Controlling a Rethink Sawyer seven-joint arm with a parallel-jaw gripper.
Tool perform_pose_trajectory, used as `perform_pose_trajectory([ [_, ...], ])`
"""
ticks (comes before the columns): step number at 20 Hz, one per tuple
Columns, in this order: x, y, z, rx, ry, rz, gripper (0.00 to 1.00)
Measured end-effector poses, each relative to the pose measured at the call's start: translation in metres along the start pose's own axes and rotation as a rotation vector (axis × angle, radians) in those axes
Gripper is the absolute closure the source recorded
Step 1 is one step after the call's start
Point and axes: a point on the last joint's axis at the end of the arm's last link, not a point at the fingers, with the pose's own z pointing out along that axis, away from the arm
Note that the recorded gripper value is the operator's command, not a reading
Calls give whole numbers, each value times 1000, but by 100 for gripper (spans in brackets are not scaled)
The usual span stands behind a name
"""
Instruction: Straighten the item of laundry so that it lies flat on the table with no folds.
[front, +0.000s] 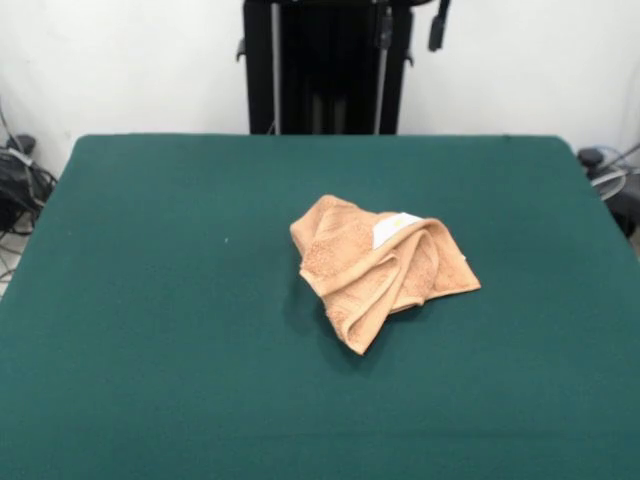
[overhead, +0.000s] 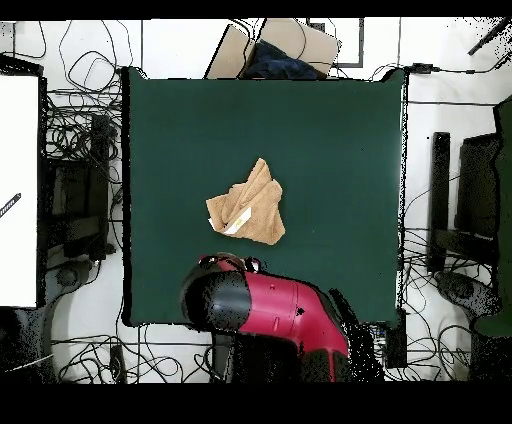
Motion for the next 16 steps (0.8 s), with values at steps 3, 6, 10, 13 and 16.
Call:
perform_pose_trajectory([
  [3,-4,0,4,-4,3,-2,0],
  [6,-8,1,8,-8,6,-6,0],
  [10,-14,1,11,-12,6,-7,0],
  [13,-19,0,13,-16,5,-7,0],
  [16,-26,-1,15,-22,0,-8,0],
])
